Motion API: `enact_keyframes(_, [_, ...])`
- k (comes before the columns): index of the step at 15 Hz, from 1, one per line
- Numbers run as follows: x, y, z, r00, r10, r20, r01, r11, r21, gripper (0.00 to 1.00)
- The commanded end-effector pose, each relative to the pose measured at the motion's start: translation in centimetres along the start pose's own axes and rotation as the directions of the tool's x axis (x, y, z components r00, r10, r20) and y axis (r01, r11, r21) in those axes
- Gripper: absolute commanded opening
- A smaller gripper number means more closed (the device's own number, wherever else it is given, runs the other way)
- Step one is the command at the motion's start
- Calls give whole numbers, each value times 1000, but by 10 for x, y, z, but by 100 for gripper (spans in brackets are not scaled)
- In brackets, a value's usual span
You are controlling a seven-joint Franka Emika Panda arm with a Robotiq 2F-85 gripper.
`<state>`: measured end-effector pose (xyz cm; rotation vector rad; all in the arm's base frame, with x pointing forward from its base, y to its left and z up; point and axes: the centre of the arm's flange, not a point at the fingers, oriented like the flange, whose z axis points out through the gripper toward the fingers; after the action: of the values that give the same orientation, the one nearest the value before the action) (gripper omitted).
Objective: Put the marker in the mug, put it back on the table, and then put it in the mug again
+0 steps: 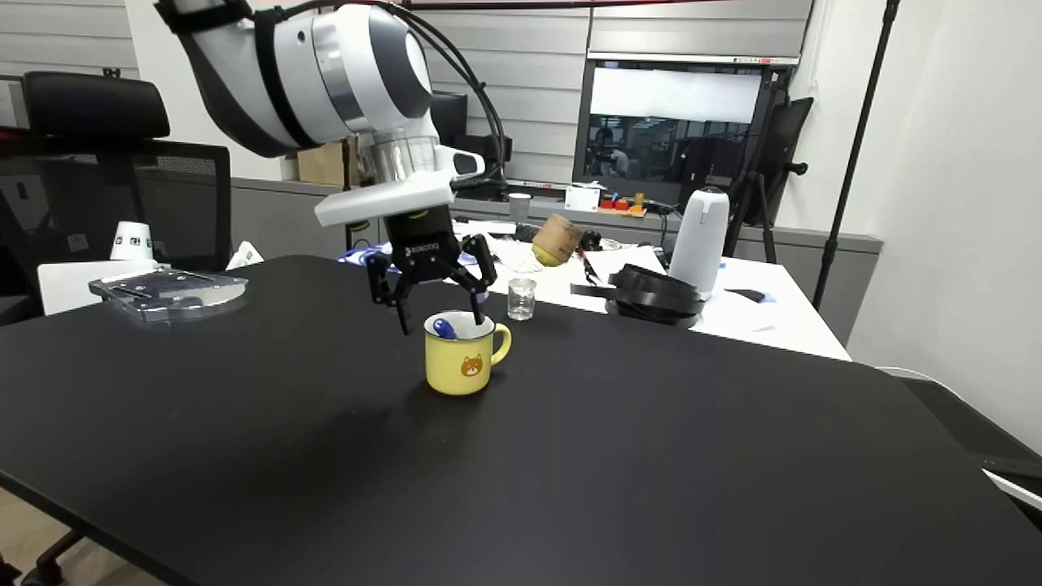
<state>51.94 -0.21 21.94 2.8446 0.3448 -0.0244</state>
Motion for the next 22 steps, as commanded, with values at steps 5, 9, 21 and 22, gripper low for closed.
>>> enact_keyframes(5, [2,10,1,998,52,30,-51,999,-14,45])
enact_keyframes(9, [3,12,-3,998,59,32,-59,998,-13,17])
enact_keyframes(21, [4,9,-45,998,51,42,-51,999,-9,5])
enact_keyframes(22, [3,6,-55,998,44,54,-44,999,-2,5])
